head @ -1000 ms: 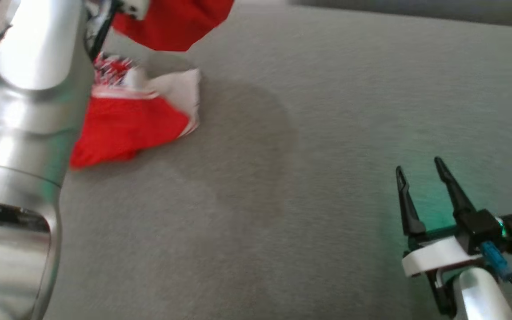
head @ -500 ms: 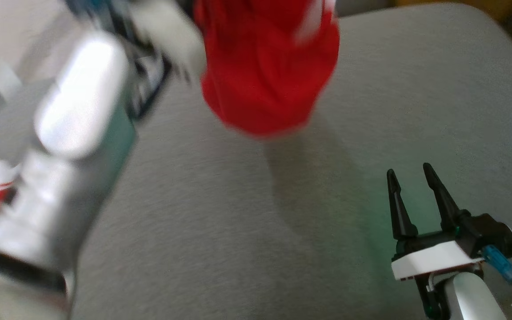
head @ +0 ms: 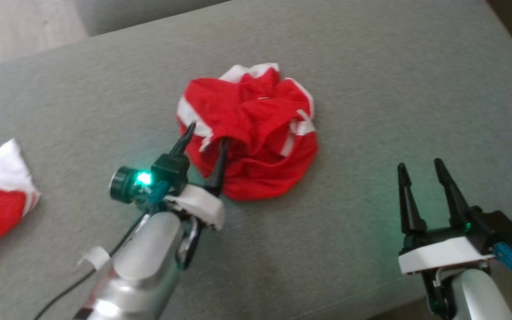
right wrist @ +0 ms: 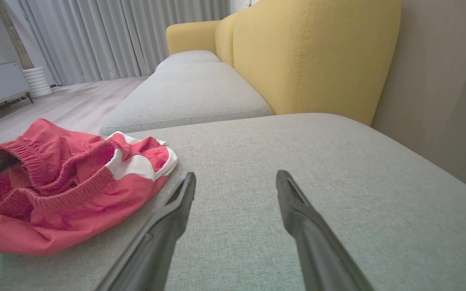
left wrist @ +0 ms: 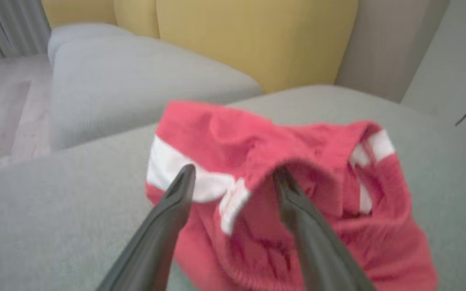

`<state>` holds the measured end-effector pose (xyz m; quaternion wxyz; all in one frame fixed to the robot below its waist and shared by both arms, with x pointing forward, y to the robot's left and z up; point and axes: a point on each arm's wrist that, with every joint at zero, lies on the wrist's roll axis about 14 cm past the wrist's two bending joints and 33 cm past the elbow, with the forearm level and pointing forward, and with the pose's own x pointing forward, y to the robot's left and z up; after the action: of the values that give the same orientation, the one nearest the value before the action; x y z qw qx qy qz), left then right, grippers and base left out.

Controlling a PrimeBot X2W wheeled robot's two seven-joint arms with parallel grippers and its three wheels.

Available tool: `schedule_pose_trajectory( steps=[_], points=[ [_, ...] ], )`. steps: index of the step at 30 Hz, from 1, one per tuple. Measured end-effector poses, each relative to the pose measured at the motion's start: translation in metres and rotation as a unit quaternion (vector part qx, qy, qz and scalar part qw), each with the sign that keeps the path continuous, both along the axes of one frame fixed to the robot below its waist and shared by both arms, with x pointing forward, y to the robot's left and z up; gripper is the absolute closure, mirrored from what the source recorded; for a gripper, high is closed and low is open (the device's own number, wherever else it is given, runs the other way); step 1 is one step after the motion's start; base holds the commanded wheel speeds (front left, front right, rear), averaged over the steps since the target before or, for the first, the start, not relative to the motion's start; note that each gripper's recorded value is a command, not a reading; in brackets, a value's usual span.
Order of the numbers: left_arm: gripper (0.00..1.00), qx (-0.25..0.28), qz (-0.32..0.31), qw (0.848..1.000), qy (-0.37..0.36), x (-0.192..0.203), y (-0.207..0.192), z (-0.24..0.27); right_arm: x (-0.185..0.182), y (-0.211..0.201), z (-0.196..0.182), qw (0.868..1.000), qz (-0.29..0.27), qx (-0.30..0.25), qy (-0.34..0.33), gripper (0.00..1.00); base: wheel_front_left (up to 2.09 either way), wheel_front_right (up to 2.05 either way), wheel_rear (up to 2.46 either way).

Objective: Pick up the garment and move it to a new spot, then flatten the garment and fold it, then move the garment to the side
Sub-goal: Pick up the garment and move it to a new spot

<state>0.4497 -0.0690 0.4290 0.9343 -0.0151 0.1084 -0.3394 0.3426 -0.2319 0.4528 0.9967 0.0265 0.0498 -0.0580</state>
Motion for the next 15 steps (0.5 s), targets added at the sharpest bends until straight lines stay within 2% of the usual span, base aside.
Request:
schedule_pose_trajectory(
  steps=[4, 9, 12, 15],
  points=[
    [0.00, -0.053, 0.068, 0.995, -0.045, 0.002, 0.023, 0.041, 0.010, 0.012, 0.000, 1.000, 0.021, 0.002, -0.004, 0.00, 0.00, 0.00, 0.00],
    [0.00, -0.050, 0.149, 0.987, -0.038, -0.042, 0.080, 0.031, 0.010, 0.029, 0.003, 0.999, 0.046, 0.012, -0.012, 0.00, 0.00, 0.00, 0.00],
    [0.00, -0.053, 0.210, 0.975, -0.044, -0.060, 0.117, 0.036, 0.006, 0.034, 0.004, 0.998, 0.052, 0.021, -0.015, 0.00, 0.00, 0.00, 0.00],
    [0.00, -0.072, 0.254, 0.961, -0.080, -0.070, 0.146, 0.063, 0.003, 0.041, 0.007, 0.997, 0.060, 0.034, -0.022, 0.00, 0.00, 0.00, 0.00]
  ],
)
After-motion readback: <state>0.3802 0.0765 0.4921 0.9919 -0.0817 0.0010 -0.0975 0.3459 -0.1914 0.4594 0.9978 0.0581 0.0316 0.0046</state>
